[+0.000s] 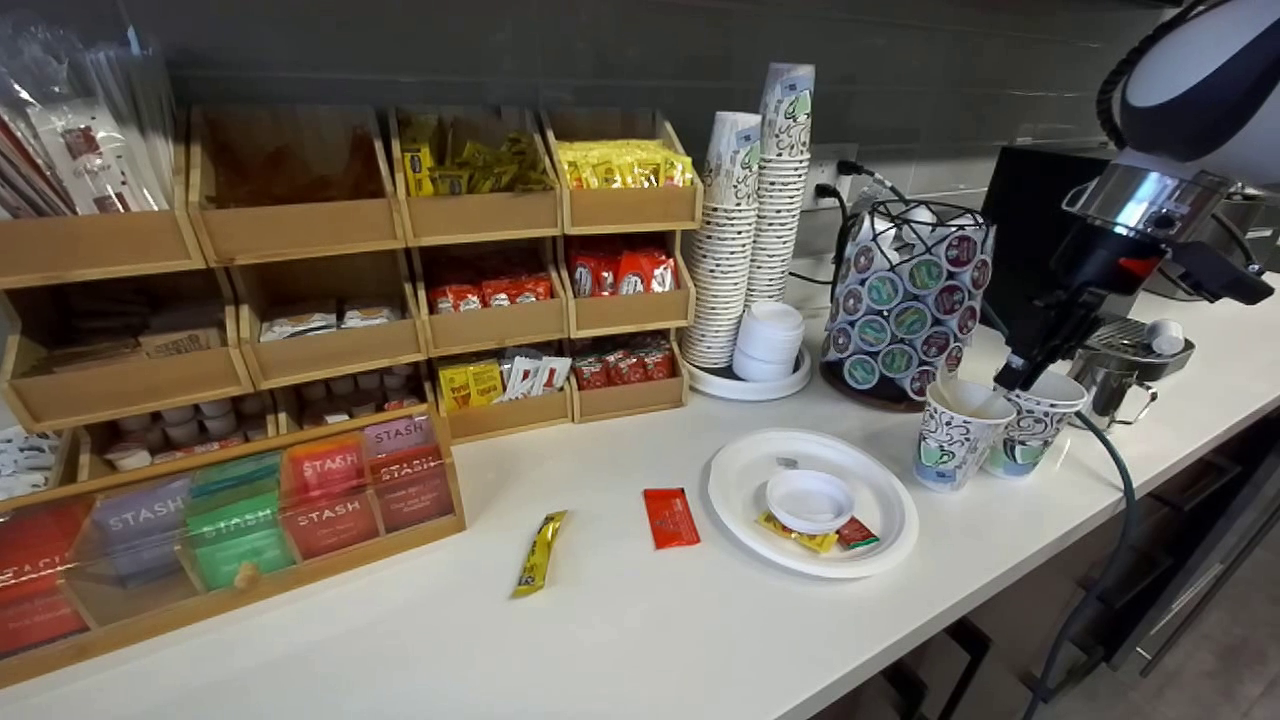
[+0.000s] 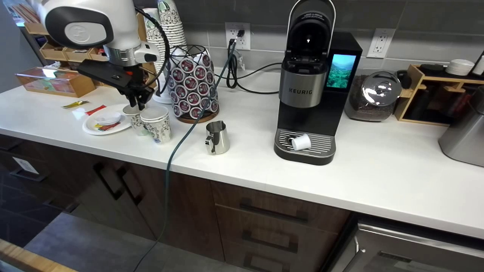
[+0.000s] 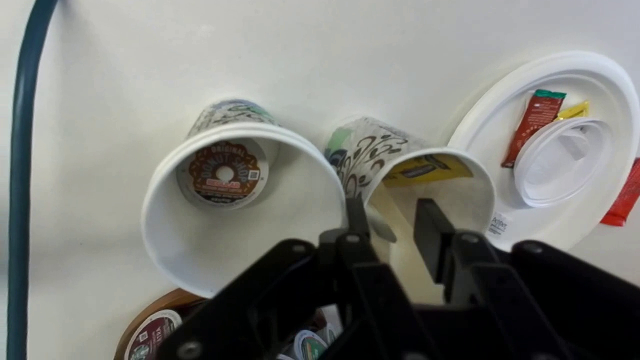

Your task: Move the fork to the silver cup

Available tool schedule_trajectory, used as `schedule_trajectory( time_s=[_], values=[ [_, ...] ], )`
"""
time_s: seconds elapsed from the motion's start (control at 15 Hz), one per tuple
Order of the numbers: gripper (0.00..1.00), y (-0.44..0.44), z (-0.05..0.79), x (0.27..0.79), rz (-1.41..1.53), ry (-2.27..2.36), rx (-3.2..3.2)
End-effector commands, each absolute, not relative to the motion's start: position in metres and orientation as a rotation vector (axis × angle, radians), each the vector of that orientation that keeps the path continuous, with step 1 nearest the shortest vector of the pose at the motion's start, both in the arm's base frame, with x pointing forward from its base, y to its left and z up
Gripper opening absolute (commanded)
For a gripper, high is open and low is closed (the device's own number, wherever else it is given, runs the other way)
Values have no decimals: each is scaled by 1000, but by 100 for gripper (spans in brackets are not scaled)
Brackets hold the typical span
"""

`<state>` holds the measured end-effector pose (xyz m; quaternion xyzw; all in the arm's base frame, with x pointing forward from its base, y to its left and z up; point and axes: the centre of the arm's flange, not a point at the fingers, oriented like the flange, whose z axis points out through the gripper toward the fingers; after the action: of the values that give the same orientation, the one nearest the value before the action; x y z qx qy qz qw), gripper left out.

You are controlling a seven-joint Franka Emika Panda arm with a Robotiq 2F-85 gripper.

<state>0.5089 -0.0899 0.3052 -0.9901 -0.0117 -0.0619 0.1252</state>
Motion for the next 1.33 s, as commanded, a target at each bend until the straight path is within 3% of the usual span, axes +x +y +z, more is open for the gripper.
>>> schedule_trajectory(
  time_s=[0.0,0.87,1.27],
  values=[
    [2,-87,299,512,-224,-57,-2923],
    [3,4,467,475,-175,-264,-3065],
    [3,-28,480,469,-240,-111,-3055]
  ],
)
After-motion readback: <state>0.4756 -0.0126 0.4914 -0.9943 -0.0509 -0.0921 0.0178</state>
